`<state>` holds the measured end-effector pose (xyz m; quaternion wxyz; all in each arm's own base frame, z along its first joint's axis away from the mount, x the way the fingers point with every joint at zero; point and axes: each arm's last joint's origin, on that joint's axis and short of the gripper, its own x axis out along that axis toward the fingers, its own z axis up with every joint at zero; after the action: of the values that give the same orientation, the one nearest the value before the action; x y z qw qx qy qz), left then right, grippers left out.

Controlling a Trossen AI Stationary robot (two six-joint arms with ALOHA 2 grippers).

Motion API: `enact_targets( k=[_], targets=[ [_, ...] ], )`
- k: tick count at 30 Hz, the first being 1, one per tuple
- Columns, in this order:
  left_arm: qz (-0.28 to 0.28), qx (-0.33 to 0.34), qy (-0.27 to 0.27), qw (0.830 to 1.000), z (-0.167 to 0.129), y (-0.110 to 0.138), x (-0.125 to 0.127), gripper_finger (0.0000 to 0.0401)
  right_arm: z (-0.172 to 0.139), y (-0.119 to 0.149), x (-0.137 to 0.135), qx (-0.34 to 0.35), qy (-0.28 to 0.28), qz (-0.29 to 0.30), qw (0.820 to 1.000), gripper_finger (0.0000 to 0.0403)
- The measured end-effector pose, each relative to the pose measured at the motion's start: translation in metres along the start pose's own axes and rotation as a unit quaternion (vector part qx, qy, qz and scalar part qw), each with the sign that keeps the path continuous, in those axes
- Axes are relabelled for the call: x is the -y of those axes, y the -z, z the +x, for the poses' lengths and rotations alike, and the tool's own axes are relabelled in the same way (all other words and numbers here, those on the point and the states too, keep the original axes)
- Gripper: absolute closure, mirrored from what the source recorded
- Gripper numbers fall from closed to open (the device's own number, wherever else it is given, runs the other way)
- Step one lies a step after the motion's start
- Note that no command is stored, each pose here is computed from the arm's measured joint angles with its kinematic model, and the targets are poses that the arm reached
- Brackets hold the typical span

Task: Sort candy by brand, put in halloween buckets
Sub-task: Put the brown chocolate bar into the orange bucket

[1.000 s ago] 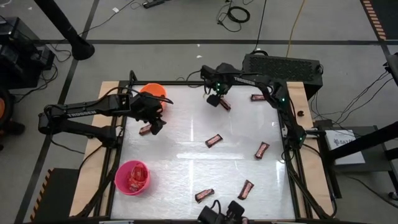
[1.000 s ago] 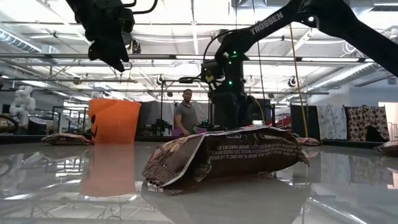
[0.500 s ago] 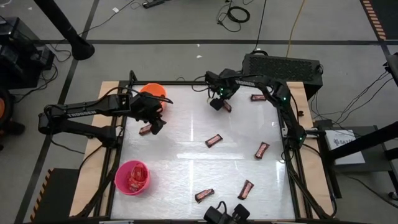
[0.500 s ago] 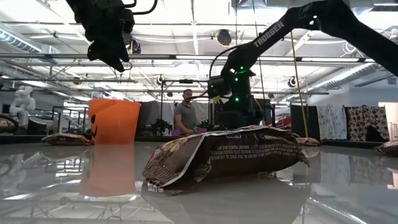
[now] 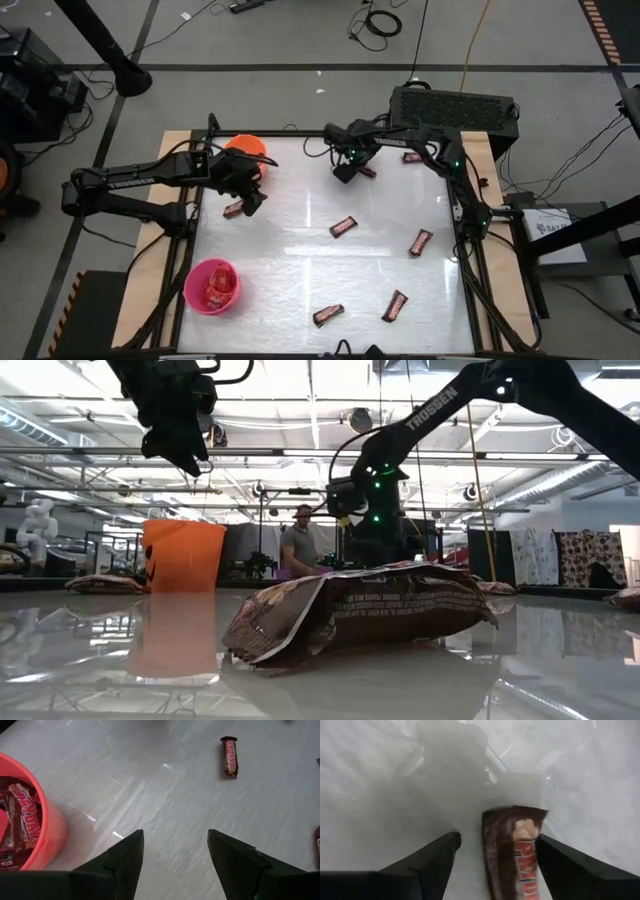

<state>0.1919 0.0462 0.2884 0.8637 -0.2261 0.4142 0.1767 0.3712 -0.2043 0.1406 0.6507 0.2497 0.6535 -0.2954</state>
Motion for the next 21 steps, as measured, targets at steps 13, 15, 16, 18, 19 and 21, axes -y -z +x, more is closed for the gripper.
enact_targets(
  k=[13,15,16,18,19,21],
  targets=[
    [0.015,-0.001,-0.001,1.0,0.0,0.0,0.0,0.0175,-0.006,0.006,-0.035,0.008,-0.029,-0.017,0.999,0.033],
    [0.023,-0.001,-0.001,1.0,0.0,0.0,0.0,0.0175,-0.012,0.004,-0.045,0.015,-0.048,-0.018,0.999,0.0356],
    [0.025,-0.002,-0.002,1.0,0.0,0.0,0.0,0.0175,-0.017,0.003,-0.052,0.022,-0.062,-0.022,0.998,0.0365],
    [0.027,-0.007,-0.004,1.0,0.0,0.002,-0.001,0.0175,-0.029,0.002,-0.066,0.036,-0.083,-0.036,0.995,0.0375],
    [0.028,-0.006,-0.003,1.0,-0.002,0.002,-0.001,0.0175,-0.036,0.002,-0.072,0.043,-0.098,-0.043,0.993,0.0377],
    [0.028,0.01,0.003,1.0,-0.009,0.003,-0.001,0.0175,-0.053,-0.002,-0.084,0.073,-0.114,-0.054,0.989,0.0374]
  ],
)
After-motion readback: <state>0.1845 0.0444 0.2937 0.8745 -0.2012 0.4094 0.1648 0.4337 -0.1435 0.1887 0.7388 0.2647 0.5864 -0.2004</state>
